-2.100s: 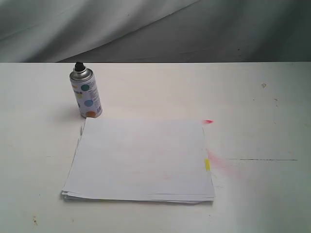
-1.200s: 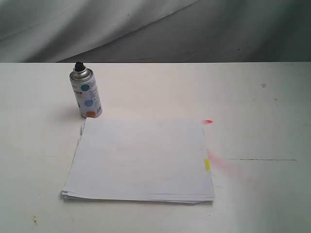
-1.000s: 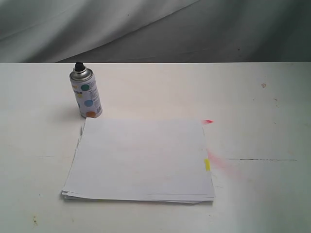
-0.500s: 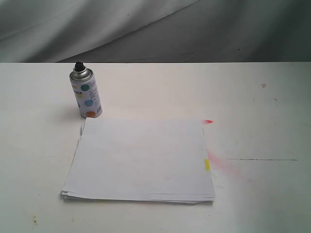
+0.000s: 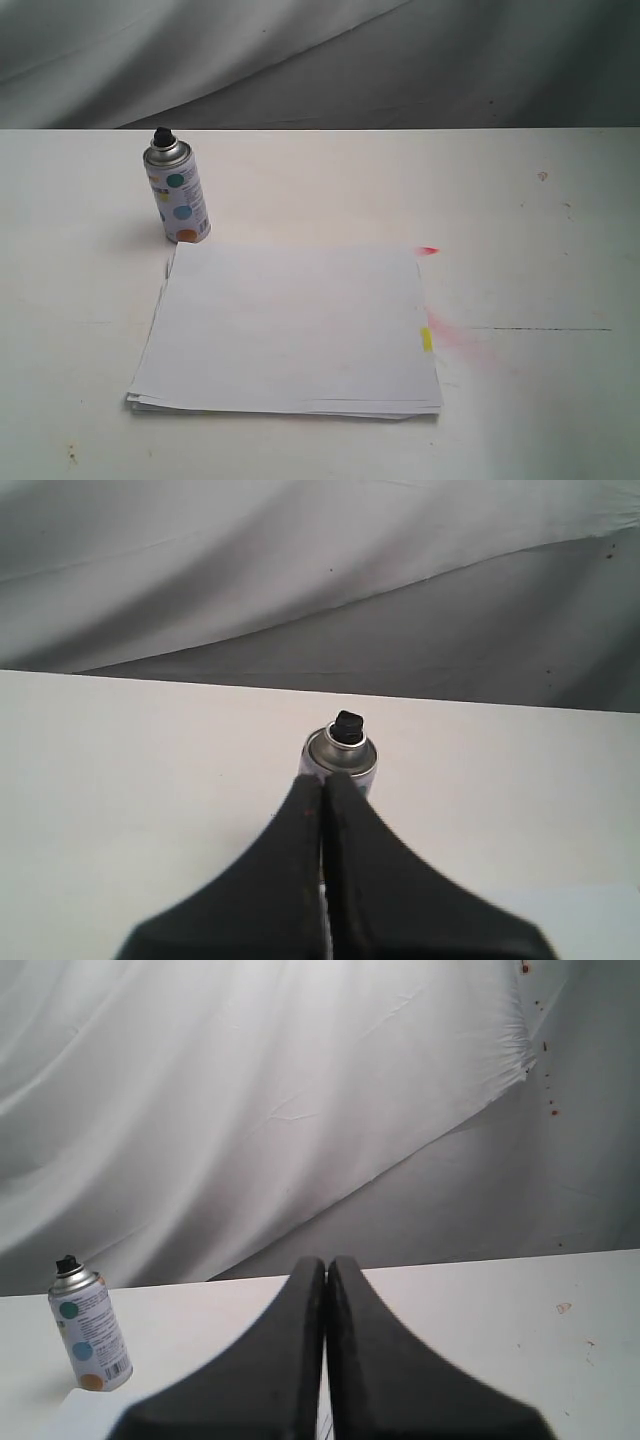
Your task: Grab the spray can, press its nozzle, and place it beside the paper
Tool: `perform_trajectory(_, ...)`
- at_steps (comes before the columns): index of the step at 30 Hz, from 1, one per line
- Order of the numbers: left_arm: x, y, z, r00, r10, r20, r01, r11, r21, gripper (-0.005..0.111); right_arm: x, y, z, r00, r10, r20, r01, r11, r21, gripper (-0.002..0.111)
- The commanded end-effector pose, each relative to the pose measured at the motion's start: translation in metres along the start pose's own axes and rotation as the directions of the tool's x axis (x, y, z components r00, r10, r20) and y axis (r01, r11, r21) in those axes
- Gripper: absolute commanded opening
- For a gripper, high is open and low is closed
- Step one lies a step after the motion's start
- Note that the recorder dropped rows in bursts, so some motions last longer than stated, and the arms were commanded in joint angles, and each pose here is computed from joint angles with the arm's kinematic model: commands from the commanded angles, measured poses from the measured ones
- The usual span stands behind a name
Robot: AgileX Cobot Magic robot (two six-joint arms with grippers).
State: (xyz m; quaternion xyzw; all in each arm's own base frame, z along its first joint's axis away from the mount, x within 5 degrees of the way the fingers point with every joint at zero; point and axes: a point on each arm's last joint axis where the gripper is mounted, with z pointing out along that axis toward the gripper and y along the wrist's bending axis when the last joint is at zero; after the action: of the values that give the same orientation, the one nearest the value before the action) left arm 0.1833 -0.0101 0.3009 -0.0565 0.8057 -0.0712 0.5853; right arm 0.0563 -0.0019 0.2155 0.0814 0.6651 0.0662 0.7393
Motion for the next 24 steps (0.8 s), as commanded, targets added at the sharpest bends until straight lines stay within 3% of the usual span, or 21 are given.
perform_trajectory(1, -0.003, -0.002, 0.000, 1.000, -0.023, 0.008, 0.023, 1.000, 0.008, 0.000, 0.000, 0.000, 0.000, 1.000, 0.002, 0.008, -0.003, 1.000, 0.005, 0.000)
perform_trajectory(12, -0.007, -0.002, 0.000, 0.998, 0.001, 0.057, -0.002, 1.000, 0.018, 0.000, 0.000, 0.000, 0.000, 1.000, 0.002, 0.008, -0.003, 1.000, 0.005, 0.000)
perform_trajectory(16, 0.000, -0.001, 0.003, 0.998, -0.057, -0.021, 0.057, 0.998, 0.001, 0.000, 0.000, 0.000, 0.000, 1.000, 0.002, 0.008, -0.003, 1.000, 0.005, 0.000)
perform_trajectory(20, 0.023, 0.003, 0.037, 0.983, -0.034, -0.178, 0.029, 0.999, -0.033, 0.000, 0.000, 0.000, 0.000, 1.000, 0.002, 0.008, -0.003, 1.000, 0.005, 0.000)
perform_trajectory(24, 0.039, 0.005, 0.068, 0.991, -0.002, -0.131, 0.002, 1.000, -0.006, 0.000, 0.000, 0.000, 0.000, 1.000, 0.002, 0.008, -0.003, 1.000, 0.005, 0.000)
